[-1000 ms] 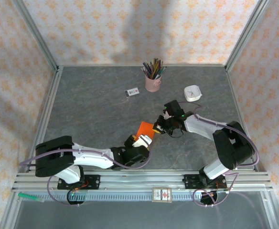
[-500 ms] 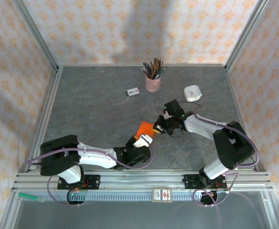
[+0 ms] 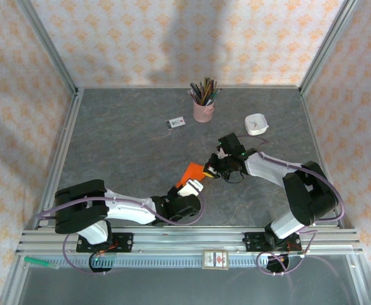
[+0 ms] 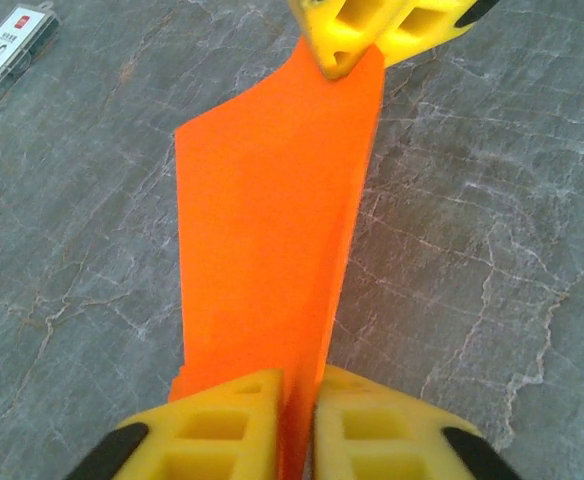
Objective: Fold a paper plane with a square sheet of paper (pick it up from the middle)
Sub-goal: Perform the fifth fold on the wing at the bottom-center of the table.
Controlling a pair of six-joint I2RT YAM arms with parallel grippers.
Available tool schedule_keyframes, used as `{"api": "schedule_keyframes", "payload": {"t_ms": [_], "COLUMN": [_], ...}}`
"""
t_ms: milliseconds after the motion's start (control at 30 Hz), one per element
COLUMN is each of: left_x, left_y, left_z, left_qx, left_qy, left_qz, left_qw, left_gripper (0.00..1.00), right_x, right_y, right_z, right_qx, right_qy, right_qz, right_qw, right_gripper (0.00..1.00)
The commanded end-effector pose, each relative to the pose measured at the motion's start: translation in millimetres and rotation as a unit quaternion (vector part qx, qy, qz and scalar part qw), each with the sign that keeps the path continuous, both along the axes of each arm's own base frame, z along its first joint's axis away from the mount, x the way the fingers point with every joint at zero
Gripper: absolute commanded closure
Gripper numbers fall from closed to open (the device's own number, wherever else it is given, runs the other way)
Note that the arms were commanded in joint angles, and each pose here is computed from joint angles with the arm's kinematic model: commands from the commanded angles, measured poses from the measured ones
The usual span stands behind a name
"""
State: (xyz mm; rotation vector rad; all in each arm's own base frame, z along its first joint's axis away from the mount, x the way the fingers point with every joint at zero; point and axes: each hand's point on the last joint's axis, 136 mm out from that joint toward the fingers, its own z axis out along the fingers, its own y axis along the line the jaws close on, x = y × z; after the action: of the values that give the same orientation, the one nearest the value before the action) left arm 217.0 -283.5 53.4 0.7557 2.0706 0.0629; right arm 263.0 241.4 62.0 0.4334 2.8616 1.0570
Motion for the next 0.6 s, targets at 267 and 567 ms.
{"api": "schedule_keyframes", "payload": {"t_ms": [267, 567], "left_x": [-9.1, -24.9], "left_y": [-23.2, -42.8], "left_z": [4.3, 13.5], "left_qx": [-0.058, -0.179], "left_qy": [0.034, 0.118], "left_qz": [-0.026, -0.04], "left_qw": [0.997, 0.976], "left_gripper": [1.0, 1.0], "right_x": [12.4, 26.1], "right_y": [1.5, -23.2], "right_z": [14.3, 33.7], "right_qx": [-0.005, -0.036], "right_qy": [-0.022, -0.063], "right_qz": [0.014, 0.009], "right_qw": [1.0, 0.997], "right_gripper": [0.9, 0.73]}}
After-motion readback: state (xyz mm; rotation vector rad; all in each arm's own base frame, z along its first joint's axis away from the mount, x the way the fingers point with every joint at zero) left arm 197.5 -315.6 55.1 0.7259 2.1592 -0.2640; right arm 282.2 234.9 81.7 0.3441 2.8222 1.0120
